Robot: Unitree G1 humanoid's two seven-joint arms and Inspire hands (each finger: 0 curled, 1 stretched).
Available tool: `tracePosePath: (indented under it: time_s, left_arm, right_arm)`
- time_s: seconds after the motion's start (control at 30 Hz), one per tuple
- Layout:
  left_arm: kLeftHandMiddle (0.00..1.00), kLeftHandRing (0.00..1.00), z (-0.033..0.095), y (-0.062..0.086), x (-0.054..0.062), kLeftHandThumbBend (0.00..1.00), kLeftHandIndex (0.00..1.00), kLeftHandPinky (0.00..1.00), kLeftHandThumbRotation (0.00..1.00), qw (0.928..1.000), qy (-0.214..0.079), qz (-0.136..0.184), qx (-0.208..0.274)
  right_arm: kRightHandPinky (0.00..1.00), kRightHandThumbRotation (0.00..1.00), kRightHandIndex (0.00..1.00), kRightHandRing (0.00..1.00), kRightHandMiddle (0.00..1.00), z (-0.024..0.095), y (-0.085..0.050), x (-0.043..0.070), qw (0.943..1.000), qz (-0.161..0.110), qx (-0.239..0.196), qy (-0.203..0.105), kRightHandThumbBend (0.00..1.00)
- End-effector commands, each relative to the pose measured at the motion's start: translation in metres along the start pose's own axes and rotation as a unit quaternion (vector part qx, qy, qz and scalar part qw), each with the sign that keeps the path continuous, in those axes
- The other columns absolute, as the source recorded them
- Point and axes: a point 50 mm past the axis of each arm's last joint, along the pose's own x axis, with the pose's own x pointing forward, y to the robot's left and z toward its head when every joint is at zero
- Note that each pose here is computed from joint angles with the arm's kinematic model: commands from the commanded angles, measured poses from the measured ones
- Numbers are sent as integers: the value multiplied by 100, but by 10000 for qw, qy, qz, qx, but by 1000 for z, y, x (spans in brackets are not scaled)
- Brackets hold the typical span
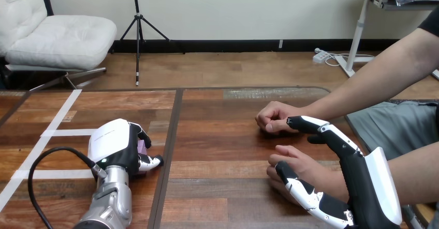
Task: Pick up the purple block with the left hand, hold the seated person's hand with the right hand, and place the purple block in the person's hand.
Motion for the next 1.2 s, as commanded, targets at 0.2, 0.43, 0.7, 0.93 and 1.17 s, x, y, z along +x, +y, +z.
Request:
tracePosePath:
  time_s: [0.2,0.43,0.7,0.93,1.17]
  left_arm:
    - [51,47,-4,9,5,65,49,42,0,10000,-3,79,-10]
    - [51,47,-3,9,4,65,49,42,0,9999,-27,114,-51]
    - [51,47,-2,9,4,65,49,42,0,9997,-81,156,-183]
    - [51,46,-1,10,3,65,49,41,0,9993,-132,215,-262]
    - [51,46,0,10,3,65,49,41,0,9989,-203,275,-316]
  right_arm:
    - [72,32,74,77,76,11,-7,11,9991,-161,-10,-402,49]
    - [72,32,74,77,76,11,-7,11,9990,-165,-14,-416,49]
    - [72,32,74,77,76,11,-7,11,9992,-150,14,-373,50]
    - [72,32,74,77,76,11,-7,11,9993,-141,19,-353,50]
    - [72,32,74,77,76,11,-6,12,9990,-161,-11,-416,50]
